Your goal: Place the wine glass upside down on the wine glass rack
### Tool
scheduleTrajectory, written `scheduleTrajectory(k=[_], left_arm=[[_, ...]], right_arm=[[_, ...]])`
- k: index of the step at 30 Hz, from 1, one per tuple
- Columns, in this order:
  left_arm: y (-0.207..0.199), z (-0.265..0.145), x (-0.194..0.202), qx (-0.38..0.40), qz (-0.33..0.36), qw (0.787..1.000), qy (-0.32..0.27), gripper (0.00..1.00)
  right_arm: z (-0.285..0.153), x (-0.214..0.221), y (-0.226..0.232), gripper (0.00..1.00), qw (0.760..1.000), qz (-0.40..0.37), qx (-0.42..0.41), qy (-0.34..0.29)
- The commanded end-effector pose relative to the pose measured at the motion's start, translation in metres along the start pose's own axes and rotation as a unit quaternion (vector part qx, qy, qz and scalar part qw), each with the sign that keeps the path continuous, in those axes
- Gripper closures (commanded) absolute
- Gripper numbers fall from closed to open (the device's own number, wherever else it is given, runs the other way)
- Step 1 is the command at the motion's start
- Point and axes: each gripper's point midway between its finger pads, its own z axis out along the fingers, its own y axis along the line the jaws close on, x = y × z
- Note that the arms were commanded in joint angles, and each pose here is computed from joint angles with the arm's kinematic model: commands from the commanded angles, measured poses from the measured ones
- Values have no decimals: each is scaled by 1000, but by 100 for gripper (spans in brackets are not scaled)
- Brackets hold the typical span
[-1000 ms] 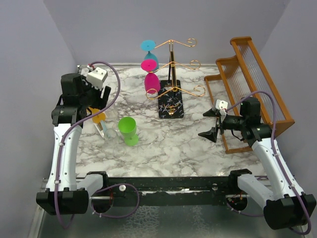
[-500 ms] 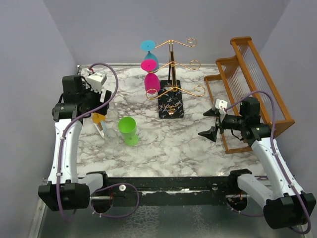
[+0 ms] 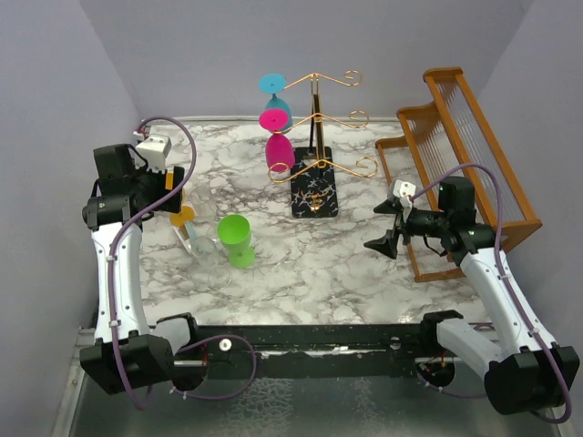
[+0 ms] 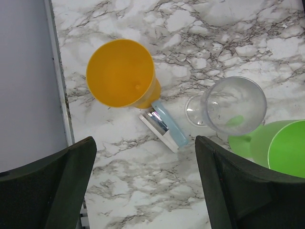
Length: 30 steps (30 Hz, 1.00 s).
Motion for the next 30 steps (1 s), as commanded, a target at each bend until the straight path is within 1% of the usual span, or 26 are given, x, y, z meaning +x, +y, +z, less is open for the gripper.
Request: scheduleTrajectory(k=[1,6,11,13,14,19,20,21,27,28,30], left_arm=[[15,7,7,-19,-24,999,15,13],[46,23,14,-38,-57,997,44,13],[55,42,16,-33,-67,995,67,13],[57,54,22,-26,-73,993,85,13],[61,56,14,-28,-71,994,80,13],[72,72,4,-26,-73,993,85,13],[110,82,-49,-108,-100,989,-23,24],[93,81,-24,-77,-114,990,32,40],[94,95,-24,-59,-113,991,46,56],[94,96,-23,-57,-114,991,49,57],[93,98,-20,-53,-113,991,54,56]], right_arm=[[-1,0,-7,0,1000,-4,17,3],[-2,-1,-5,0,1000,-5,14,0],[-3,-2,-6,1,1000,-9,19,2],[-3,-1,-6,0,1000,-10,20,3],[-3,-1,-6,0,1000,-10,20,3],[-1,2,-6,0,1000,-5,17,6],[-1,3,-7,0,1000,-4,17,6],[-1,3,-7,0,1000,-4,17,7],[0,8,-8,1,1000,-1,20,12],[0,7,-9,0,1000,-3,21,11],[0,7,-9,0,1000,-3,21,11]])
